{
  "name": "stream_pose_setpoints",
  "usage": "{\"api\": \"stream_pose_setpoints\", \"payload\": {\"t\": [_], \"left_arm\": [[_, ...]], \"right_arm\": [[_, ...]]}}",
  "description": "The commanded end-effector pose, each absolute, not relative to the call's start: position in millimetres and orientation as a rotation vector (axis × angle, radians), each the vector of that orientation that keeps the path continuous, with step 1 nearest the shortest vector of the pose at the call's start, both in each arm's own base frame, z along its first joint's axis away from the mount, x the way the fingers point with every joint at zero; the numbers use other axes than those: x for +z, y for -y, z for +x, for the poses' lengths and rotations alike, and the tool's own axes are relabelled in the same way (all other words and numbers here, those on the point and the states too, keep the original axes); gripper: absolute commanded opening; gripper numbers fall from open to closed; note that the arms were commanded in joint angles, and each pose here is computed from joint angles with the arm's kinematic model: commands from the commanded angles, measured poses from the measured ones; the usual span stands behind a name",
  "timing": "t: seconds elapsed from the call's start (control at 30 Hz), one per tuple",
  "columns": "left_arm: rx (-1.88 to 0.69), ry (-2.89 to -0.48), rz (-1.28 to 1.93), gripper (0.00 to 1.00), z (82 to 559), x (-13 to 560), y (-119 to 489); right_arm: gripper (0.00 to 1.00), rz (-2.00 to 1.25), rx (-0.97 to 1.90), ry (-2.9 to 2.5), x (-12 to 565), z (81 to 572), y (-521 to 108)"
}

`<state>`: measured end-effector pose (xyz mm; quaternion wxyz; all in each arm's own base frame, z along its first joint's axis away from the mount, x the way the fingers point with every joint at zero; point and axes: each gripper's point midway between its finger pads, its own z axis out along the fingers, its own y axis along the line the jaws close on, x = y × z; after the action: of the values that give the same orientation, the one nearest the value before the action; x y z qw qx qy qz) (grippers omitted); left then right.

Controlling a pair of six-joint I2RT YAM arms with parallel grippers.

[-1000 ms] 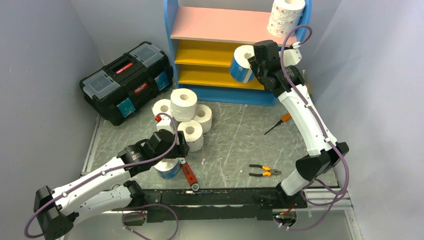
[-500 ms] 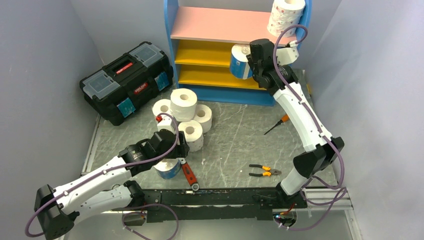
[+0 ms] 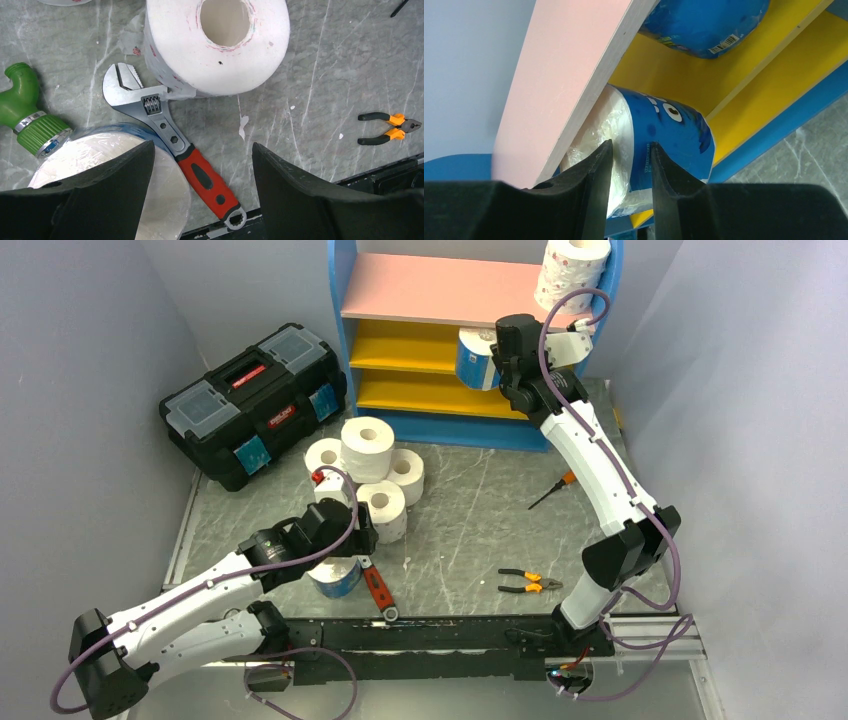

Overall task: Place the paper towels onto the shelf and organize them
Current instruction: Place the paper towel on the shelf.

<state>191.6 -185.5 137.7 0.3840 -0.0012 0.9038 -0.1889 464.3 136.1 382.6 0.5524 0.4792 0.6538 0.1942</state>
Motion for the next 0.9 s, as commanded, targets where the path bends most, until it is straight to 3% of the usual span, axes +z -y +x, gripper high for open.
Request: {"api": "stream_pose_setpoints", "payload": {"t": [0.0, 0.4, 0.87], "left_arm": [[-0.495, -2.255, -0.012, 0.77, 197.9, 152.8, 186.5], [-0.496, -2.254, -0.017, 0.77, 197.2, 151.8, 185.6], [-0.51, -2.259, -0.015, 0.77, 195.9, 151.0, 187.4]], "right_arm": [[0.0, 1.148, 0.492, -1.454, 403.0, 473.8, -130.3], [0.01, 1.147, 0.467, -1.45, 397.4, 479.9, -127.9], [0.36, 1.105, 0.497, -1.476, 398.9, 473.5, -132.3]]}}
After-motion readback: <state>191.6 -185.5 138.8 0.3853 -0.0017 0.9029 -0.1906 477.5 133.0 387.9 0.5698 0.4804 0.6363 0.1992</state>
